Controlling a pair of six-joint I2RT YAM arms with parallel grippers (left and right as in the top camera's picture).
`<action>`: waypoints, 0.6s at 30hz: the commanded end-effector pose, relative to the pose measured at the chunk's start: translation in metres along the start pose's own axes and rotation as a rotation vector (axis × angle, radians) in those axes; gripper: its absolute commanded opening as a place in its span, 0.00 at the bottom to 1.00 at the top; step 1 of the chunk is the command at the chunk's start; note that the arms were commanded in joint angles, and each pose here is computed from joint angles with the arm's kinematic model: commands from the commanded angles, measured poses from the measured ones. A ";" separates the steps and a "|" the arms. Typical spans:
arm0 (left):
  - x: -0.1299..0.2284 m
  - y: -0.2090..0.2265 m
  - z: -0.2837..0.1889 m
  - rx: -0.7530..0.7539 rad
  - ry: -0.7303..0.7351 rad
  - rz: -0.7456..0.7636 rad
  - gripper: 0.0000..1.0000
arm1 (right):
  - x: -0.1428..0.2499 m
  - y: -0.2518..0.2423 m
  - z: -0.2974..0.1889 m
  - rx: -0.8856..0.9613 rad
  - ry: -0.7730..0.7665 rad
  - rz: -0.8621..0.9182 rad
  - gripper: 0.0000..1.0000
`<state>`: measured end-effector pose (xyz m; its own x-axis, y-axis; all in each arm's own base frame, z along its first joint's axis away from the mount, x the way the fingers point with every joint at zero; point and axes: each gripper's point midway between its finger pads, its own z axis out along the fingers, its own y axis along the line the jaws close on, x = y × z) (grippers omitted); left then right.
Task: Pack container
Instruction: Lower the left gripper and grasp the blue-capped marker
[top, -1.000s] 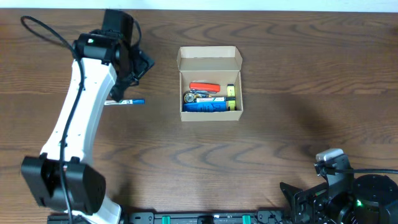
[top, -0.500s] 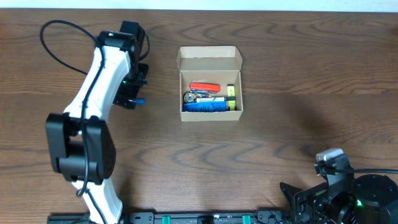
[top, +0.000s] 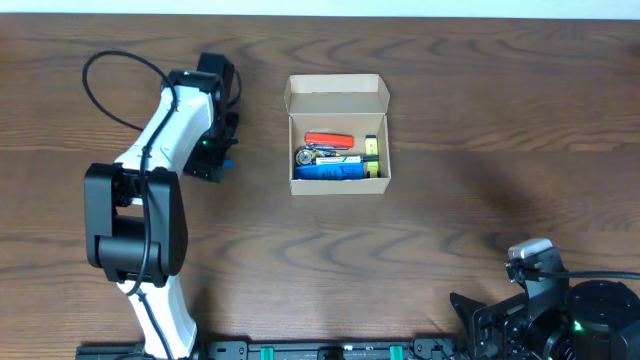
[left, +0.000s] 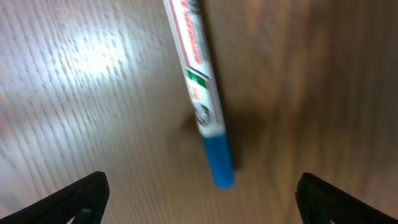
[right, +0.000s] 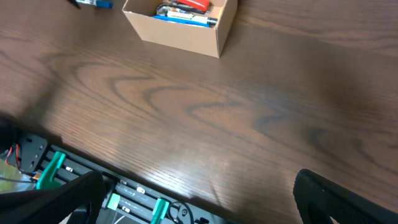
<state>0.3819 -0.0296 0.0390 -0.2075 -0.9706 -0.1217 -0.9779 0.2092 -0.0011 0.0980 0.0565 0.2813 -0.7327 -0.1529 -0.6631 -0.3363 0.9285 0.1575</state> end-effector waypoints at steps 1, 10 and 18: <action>-0.008 0.006 0.008 -0.020 -0.011 -0.015 0.98 | 0.000 0.001 -0.001 -0.005 -0.001 -0.006 0.99; -0.002 0.011 0.033 -0.003 0.009 -0.019 1.00 | 0.000 0.001 -0.001 -0.005 -0.001 -0.007 0.99; 0.001 0.013 0.044 0.011 0.018 -0.029 0.88 | 0.000 0.001 -0.001 -0.005 -0.001 -0.007 0.99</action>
<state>0.3713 -0.0241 -0.0021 -0.1864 -0.9768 -0.1053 -0.9817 0.1895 -0.0202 0.0980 0.0565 0.2813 -0.7326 -0.1533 -0.6632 -0.3366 0.9284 0.1572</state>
